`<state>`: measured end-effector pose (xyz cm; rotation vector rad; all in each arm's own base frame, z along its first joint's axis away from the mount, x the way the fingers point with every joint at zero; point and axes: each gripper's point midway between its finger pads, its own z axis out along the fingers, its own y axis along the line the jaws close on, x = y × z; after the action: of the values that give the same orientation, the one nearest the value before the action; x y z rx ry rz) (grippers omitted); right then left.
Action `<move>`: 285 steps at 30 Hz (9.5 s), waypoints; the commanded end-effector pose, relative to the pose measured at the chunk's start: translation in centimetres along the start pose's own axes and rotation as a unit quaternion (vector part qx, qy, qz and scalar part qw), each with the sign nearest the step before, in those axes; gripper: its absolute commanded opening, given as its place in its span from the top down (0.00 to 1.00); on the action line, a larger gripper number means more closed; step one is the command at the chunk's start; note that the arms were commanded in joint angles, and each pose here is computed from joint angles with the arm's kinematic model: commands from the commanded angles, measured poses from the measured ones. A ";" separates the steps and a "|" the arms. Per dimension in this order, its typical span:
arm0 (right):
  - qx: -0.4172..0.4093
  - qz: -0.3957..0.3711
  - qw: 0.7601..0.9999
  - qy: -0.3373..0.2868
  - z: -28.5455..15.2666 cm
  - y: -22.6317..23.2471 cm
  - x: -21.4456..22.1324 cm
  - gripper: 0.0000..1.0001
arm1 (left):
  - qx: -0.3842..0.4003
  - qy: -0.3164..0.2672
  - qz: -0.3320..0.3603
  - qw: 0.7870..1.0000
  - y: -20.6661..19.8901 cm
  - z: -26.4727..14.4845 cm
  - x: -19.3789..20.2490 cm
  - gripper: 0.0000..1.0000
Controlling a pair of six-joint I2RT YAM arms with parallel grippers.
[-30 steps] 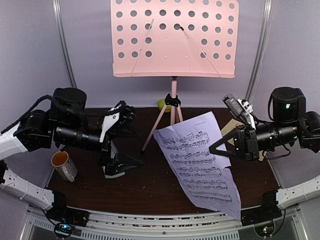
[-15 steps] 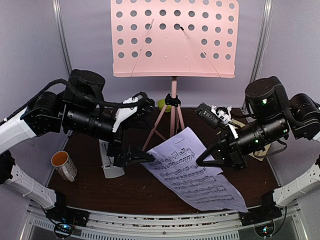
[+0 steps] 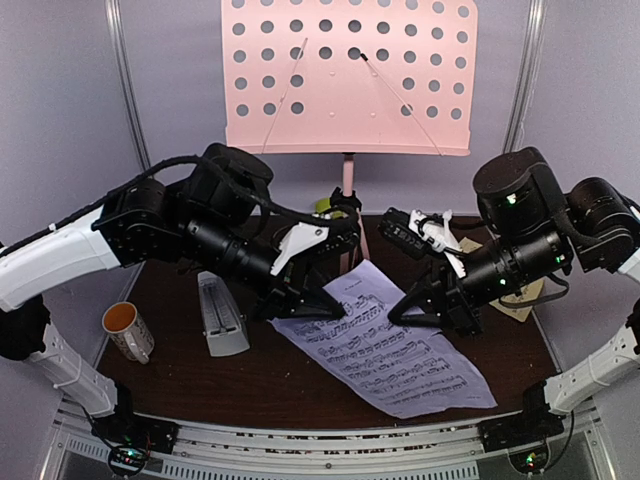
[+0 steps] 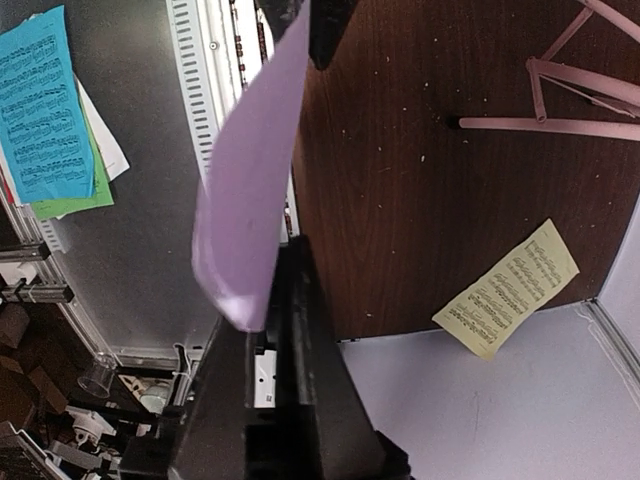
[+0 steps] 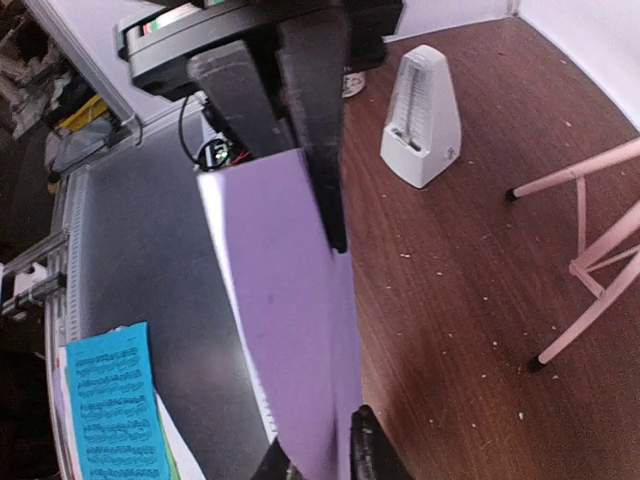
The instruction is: Set up the instrument practice props
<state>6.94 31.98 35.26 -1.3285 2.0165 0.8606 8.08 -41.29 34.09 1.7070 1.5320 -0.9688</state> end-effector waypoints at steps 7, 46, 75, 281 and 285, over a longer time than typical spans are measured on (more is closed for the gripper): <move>0.080 0.045 0.979 -0.181 -6.0 -3.7 0.0 0.00 | -0.038 -0.124 -0.008 0.991 1.2 -4.8 -3.6 1.00; 0.157 0.045 0.966 -0.198 -6.9 -6.9 3.2 1.00 | -0.196 -0.087 -0.079 0.973 8.9 -11.6 1.5 0.24; 0.022 0.024 0.990 0.134 1.6 -1.0 4.8 1.00 | -0.060 -0.011 0.068 0.996 1.9 -7.0 1.7 0.09; 0.165 -0.023 0.847 -0.505 -14.4 -14.5 -31.1 1.00 | -0.393 -0.285 0.094 0.869 16.7 -19.6 -16.1 1.00; 0.155 -0.037 0.848 -0.506 -13.6 -14.2 -31.6 1.00 | -0.390 -0.285 0.096 0.870 16.7 -19.6 -16.1 1.00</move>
<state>30.67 34.59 62.80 -0.4991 1.2615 0.8577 27.96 -35.85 54.37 0.8786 1.2259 -0.5020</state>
